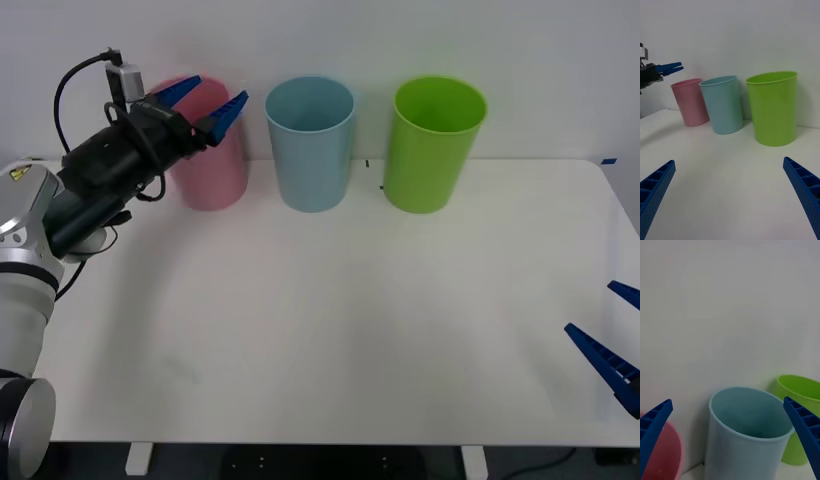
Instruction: Grasp the object on the table and drop it into the matching bin: aluminum can to the light blue bin, PET bottle to the pink bin.
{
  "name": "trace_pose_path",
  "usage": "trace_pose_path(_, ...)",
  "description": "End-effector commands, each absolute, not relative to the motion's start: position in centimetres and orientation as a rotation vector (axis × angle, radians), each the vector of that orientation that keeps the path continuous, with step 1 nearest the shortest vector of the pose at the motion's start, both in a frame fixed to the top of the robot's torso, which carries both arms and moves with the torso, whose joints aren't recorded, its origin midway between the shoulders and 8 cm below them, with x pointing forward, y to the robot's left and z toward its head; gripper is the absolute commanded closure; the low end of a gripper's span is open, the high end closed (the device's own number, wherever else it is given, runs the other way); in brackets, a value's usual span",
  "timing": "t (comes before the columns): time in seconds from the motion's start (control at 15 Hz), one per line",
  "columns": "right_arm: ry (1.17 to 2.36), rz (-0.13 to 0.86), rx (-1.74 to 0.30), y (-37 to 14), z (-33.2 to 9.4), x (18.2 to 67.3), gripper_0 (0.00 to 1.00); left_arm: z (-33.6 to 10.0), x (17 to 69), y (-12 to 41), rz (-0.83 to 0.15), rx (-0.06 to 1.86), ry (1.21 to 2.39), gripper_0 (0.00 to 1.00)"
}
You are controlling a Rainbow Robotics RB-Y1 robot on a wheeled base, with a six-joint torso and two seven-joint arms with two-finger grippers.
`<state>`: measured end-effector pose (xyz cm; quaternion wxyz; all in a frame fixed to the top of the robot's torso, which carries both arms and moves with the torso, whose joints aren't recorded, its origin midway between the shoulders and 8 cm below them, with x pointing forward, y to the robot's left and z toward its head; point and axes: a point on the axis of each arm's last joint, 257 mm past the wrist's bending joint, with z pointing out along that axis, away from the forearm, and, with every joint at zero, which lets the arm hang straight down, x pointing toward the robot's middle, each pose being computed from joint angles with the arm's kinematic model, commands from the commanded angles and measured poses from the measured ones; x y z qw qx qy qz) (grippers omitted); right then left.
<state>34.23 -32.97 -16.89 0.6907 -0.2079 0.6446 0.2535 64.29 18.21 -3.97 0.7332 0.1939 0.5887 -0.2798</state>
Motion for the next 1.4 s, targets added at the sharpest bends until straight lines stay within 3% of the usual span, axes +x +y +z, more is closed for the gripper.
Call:
trace_pose_path(0.07, 1.441, 0.567, -0.465, -33.0, -16.9, 34.2, 0.00, -5.5, 61.8, 20.5, -0.588, 0.443, 1.293, 0.00)
trace_pose_path(1.4, 1.441, 0.567, -0.465, -33.0, -16.9, 34.2, 0.00, -14.2, 43.7, 34.2, -0.460, 0.608, 1.411, 0.00)
